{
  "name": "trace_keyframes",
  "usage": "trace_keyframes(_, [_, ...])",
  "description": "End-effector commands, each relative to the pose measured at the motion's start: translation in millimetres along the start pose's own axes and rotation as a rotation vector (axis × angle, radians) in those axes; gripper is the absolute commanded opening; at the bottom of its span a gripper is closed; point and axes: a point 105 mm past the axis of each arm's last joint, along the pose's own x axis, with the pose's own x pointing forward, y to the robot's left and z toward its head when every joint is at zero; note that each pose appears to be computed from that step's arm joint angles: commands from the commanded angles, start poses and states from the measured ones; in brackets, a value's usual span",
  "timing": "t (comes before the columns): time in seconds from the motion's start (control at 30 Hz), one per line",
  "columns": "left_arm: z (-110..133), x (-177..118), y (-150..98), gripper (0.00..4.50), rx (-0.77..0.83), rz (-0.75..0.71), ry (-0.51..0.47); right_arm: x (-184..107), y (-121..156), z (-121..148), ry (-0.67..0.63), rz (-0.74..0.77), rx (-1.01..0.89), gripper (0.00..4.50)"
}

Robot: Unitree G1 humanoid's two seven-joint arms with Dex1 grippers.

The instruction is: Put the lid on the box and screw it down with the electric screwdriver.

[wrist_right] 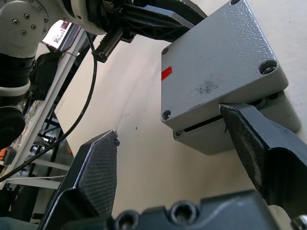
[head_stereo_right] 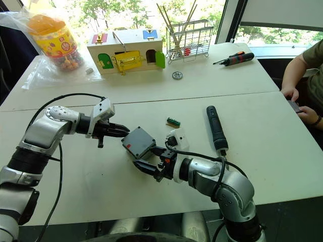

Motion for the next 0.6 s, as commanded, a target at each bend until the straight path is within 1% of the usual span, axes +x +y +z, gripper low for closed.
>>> trace_keyframes(0.03, [12.0,2.5,-9.4,0.66,0.040,-0.039,-0.038,-0.9,9.2,8.3,-0.037,0.035,-0.019,3.75])
trace_keyframes(0.4, [12.1,5.0,-15.7,0.66,0.035,-0.065,-0.042,-1.8,7.5,7.3,-0.035,0.025,-0.018,3.75])
trace_keyframes(0.6, [7.0,4.9,-17.4,0.66,0.033,-0.068,-0.028,-1.8,7.2,8.0,-0.038,0.025,-0.019,3.75])
